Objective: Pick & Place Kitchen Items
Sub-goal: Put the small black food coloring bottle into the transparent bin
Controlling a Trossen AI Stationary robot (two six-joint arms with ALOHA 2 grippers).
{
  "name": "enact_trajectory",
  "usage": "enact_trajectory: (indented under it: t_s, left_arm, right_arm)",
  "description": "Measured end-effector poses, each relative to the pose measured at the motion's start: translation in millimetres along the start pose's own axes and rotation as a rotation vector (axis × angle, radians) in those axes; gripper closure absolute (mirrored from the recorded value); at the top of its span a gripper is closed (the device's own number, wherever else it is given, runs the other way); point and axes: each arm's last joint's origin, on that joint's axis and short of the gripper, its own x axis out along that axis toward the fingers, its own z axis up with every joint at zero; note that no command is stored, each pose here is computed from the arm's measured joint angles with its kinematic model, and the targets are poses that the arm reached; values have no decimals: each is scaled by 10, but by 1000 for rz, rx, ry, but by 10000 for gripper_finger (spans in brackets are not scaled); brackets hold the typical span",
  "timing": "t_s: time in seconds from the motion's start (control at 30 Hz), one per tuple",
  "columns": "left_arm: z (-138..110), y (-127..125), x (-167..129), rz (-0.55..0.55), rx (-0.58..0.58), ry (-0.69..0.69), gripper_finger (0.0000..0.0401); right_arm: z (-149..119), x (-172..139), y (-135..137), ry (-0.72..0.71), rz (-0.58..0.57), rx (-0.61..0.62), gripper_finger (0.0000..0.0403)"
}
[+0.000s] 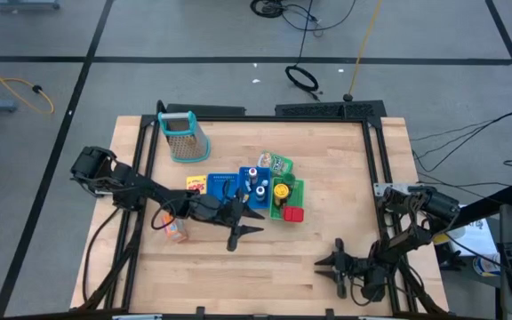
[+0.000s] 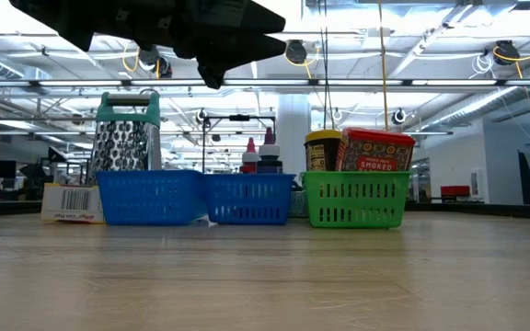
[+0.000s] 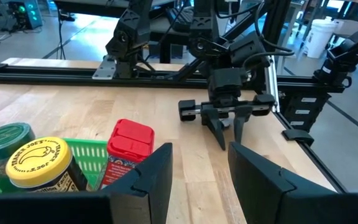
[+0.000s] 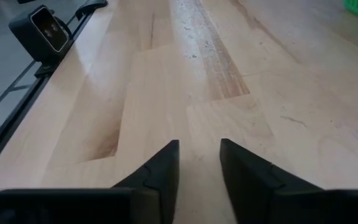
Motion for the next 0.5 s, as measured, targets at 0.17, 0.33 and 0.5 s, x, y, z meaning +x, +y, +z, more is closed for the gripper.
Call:
enact_trajectory:
  t_s: [0.17,0.33,0.5]
  left_arm:
    - [0,0,0,0,0,0,242]
    - [0,0,0,-1,0,0,242]
    - [0,0,0,-1,-1,0,242]
  right_arm:
    - [12,5,13,-3,11,5,329]
    - [28,24,16,4,18,2,334]
    - [79,56,43,-26,33,2,358]
